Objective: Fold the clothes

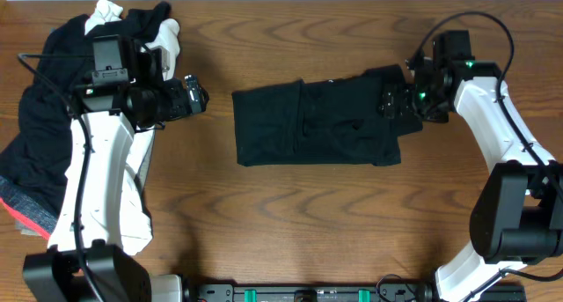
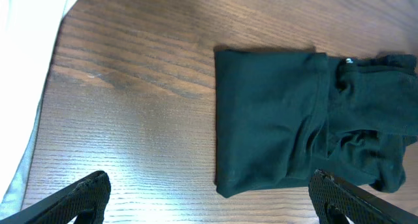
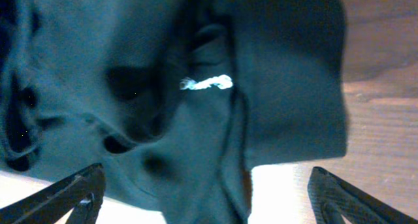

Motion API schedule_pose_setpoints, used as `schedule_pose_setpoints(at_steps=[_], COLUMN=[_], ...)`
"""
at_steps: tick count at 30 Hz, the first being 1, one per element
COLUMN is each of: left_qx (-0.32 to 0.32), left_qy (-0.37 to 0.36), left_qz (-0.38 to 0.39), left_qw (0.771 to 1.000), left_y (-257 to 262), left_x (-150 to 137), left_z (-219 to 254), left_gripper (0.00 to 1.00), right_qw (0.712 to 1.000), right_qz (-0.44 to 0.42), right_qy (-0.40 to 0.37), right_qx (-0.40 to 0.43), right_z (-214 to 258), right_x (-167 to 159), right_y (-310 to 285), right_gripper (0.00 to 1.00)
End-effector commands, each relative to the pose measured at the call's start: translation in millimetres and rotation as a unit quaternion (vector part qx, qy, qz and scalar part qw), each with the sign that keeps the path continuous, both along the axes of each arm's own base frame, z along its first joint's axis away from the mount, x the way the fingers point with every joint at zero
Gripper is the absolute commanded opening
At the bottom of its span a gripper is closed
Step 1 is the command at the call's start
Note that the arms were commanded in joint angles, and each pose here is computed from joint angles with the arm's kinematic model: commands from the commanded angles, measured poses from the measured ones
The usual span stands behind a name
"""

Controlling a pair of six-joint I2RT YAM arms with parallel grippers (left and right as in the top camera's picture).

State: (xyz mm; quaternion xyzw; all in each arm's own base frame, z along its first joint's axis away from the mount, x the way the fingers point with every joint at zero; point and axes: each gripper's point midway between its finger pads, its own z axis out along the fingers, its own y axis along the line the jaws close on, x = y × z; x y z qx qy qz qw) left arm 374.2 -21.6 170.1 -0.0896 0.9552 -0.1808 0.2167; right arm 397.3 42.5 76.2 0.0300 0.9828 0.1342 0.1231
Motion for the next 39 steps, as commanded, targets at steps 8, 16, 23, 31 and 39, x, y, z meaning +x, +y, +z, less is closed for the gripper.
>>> schedule_pose_setpoints(at_steps=[8, 16, 23, 31, 39], left_qx=[0.011, 0.014, 0.014, 0.014, 0.014], left_qy=[0.002, -0.003, -0.003, -0.003, -0.003], left_qz=[-0.014, -0.018, -0.018, -0.018, -0.017], left_qw=[1.0, 1.0, 1.0, 1.0, 1.0], left_y=[2.3, 2.5, 2.5, 2.5, 2.5], left_x=[3.5, 5.2, 5.3, 5.3, 5.4], left_z=[-6.8, -6.0, -5.9, -5.9, -5.9], left_gripper=[0.98, 0.98, 0.98, 0.98, 0.98], right_qw=[0.997, 0.993, 0.994, 0.996, 0.996], right_qz=[-0.017, -0.017, -0.012, -0.012, -0.02], right_qy=[-0.067, -0.113, -0.105, -0.086, -0.086], right_qx=[-0.035, -0.035, -0.015, 0.019, 0.022], right_z=[-38.7, -58.9, -83.9, -97.5, -95.9], right_x=[17.1, 33.3, 38.4, 33.8, 35.2], right_y=[-15.9, -15.9, -8.8, 1.8, 0.4], right_gripper=[0.91, 0.91, 0.88, 0.7, 0.23])
